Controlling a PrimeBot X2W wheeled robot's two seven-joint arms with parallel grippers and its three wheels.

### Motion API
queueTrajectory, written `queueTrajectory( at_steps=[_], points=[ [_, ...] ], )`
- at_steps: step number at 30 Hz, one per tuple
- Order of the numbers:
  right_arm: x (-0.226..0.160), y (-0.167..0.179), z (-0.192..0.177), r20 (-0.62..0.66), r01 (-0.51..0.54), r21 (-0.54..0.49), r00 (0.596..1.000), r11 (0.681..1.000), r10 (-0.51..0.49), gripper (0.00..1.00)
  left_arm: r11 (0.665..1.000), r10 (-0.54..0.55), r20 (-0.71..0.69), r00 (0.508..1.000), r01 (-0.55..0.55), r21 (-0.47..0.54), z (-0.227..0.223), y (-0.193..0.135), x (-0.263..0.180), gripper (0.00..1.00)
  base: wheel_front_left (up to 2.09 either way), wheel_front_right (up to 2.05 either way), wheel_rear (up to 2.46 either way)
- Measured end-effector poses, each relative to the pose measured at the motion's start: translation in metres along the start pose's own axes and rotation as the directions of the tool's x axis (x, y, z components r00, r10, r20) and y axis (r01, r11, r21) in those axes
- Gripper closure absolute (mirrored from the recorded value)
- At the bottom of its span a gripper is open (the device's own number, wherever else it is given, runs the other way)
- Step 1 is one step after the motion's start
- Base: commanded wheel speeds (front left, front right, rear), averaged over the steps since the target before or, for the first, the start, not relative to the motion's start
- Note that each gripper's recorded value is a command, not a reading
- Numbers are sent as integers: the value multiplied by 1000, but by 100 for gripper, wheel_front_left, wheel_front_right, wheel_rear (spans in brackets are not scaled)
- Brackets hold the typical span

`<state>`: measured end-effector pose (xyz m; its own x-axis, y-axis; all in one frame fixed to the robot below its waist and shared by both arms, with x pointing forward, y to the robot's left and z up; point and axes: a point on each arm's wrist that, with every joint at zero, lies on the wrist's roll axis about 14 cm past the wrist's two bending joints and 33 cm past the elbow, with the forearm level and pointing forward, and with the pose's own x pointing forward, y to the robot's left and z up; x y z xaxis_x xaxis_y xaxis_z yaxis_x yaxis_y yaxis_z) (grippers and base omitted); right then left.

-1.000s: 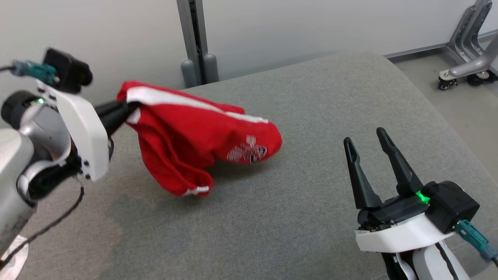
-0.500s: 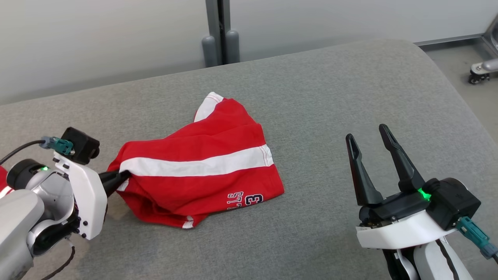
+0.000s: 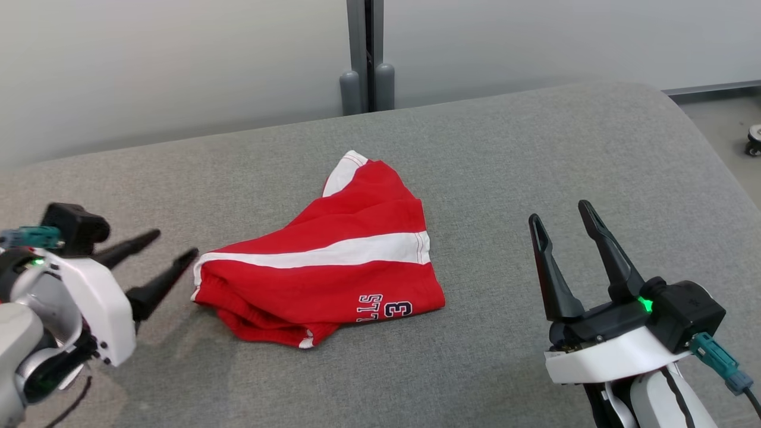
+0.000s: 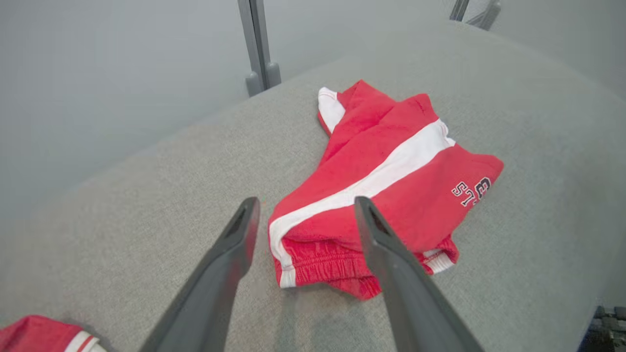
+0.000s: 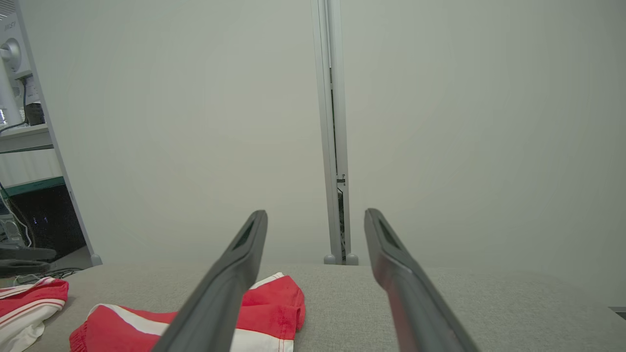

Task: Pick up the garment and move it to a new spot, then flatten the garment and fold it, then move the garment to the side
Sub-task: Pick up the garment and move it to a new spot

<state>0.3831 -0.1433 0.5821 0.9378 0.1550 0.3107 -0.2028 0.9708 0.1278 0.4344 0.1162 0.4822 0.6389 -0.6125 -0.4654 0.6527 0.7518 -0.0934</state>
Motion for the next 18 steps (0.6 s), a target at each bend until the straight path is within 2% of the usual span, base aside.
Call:
queueTrajectory(
  at_steps=[3, 6, 13, 14, 16, 18],
  points=[
    [-1, 3, 0, 0, -9, -2, 1000, 1000, 9, 0, 998, 48, 143, 989, -52, 24, 25, 13, -11, 0, 0, 0, 0],
    [-1, 7, 3, 7, -19, -2, 1000, 1000, 19, 0, 993, 113, 278, 954, -120, 7, 46, 23, -23, 0, 0, 0, 0],
    [1, 11, 5, 18, -32, 3, 999, 999, 32, 0, 964, 267, 413, 871, -247, -102, 56, 36, -47, 0, 0, 0, 0],
    [1, 11, 6, 21, -30, 4, 999, 1000, 30, 0, 957, 291, 437, 851, -261, -130, 61, 36, -52, 0, 0, 0, 0],
    [1, 10, 5, 21, -23, 22, 1000, 999, 23, 0, 938, 347, 529, 775, -292, -187, 86, 42, -66, 0, 0, 0, 0],
    [1, 10, 4, 17, -23, 28, 1000, 999, 23, 0, 923, 385, 558, 735, -312, -226, 84, 41, -76, 0, 0, 0, 0]
  ],
)
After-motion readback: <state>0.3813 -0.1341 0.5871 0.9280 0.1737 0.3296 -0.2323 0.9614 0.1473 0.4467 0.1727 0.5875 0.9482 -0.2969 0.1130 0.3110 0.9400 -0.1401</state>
